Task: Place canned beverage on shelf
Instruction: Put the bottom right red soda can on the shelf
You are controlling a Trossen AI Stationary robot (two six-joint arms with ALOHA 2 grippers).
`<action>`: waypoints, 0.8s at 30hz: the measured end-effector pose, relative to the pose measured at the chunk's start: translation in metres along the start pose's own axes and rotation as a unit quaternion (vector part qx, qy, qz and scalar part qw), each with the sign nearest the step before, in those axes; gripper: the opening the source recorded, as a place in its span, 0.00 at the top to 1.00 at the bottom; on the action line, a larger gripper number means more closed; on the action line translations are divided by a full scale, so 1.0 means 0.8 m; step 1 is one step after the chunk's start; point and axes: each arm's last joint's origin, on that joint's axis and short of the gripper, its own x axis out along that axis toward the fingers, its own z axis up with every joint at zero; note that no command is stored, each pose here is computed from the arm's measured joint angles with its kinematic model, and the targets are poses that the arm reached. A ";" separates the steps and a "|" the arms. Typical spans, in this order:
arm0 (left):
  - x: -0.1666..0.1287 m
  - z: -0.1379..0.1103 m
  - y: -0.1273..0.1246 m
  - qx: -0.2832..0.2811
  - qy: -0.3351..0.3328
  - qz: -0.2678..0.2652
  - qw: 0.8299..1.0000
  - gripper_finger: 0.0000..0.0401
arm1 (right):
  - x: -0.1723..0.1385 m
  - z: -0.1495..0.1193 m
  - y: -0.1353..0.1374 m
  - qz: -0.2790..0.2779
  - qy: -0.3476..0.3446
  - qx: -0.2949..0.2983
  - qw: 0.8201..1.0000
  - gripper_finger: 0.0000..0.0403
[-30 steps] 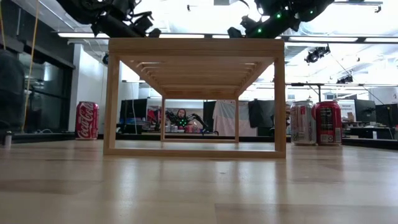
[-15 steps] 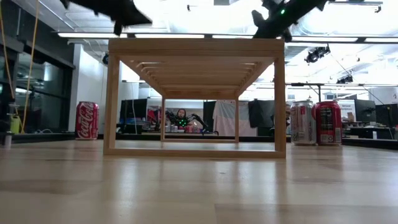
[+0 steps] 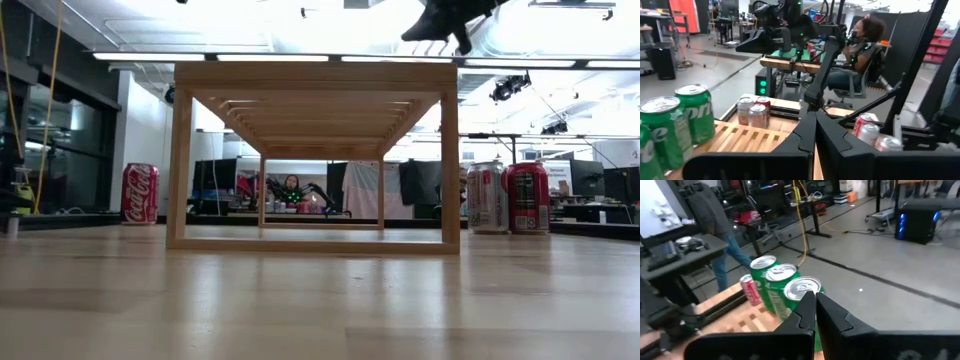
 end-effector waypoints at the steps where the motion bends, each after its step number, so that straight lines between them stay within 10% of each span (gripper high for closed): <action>1: 0.000 0.000 0.000 0.005 0.000 0.001 1.000 1.00 | 0.000 0.000 0.000 0.003 0.002 0.008 1.000 1.00; 11: 0.000 0.001 0.001 0.043 -0.003 0.012 0.999 1.00 | 0.002 -0.009 0.004 0.053 0.050 0.107 0.992 0.96; 18: 0.000 0.001 0.004 0.012 -0.008 0.054 0.998 0.96 | -0.009 -0.032 0.027 0.118 0.153 0.093 0.977 0.66; 24: 0.002 -0.001 0.008 0.003 -0.005 0.108 0.994 0.91 | -0.036 -0.072 0.057 0.224 0.338 0.084 0.910 0.36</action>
